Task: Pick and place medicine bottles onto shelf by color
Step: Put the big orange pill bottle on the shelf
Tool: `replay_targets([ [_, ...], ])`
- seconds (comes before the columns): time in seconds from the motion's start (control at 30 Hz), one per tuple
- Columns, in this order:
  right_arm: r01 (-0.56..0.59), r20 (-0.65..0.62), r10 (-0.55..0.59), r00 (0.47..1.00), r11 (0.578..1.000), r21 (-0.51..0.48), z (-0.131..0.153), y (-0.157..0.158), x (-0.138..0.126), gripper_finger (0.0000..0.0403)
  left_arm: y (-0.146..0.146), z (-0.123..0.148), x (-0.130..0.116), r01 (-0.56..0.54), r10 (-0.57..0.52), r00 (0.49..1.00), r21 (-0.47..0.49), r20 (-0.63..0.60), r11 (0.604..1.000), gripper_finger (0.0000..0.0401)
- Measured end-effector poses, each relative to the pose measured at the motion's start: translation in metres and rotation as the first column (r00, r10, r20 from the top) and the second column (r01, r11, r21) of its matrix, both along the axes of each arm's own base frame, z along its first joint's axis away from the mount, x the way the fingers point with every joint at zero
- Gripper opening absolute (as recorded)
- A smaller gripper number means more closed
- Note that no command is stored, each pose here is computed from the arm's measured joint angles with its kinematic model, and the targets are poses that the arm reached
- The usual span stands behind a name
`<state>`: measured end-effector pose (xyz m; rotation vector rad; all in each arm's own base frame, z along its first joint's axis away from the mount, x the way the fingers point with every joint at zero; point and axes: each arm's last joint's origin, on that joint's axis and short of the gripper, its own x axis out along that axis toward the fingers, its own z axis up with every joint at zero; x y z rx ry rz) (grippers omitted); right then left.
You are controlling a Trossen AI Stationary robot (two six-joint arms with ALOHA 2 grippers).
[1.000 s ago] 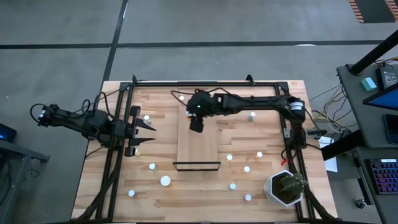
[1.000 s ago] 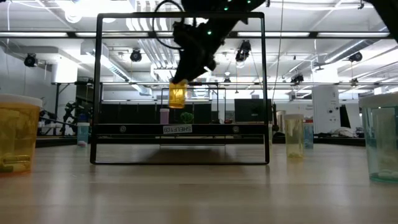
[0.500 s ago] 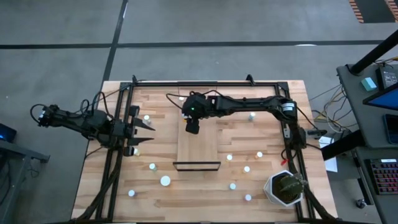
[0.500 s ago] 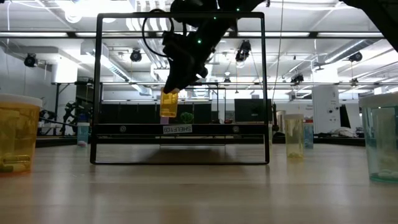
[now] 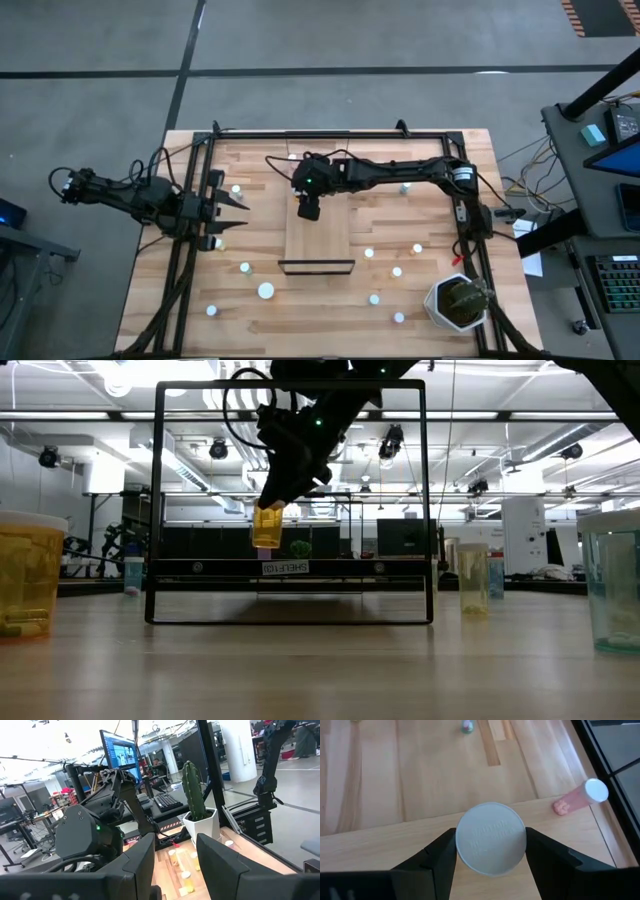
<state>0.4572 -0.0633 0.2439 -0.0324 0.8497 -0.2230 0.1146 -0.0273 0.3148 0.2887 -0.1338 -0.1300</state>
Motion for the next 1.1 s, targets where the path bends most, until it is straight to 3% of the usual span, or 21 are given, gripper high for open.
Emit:
replay_targets([
  [0.33, 0.037, -0.031, -0.036, 0.999, 0.999, 0.015, -0.03, -0.002, 0.006, 0.0201, 0.0, 0.001, 0.0, -0.001, 0.001, 1.0, 0.008, 0.009, 1.0, 0.013],
  [0.6, 0.04, -0.036, -0.039, 0.999, 0.999, 0.024, -0.03, -0.001, 0.004, 0.0203, 0.0, 0.001, 0.0, -0.001, 0.001, 1.0, 0.007, 0.008, 1.0, 0.013],
  [1.1, 0.034, -0.04, -0.033, 0.999, 0.999, 0.024, -0.031, -0.001, 0.004, 0.0278, 0.0, 0.0, 0.001, 0.0, 0.0, 1.0, 0.007, 0.003, 1.0, 0.013],
])
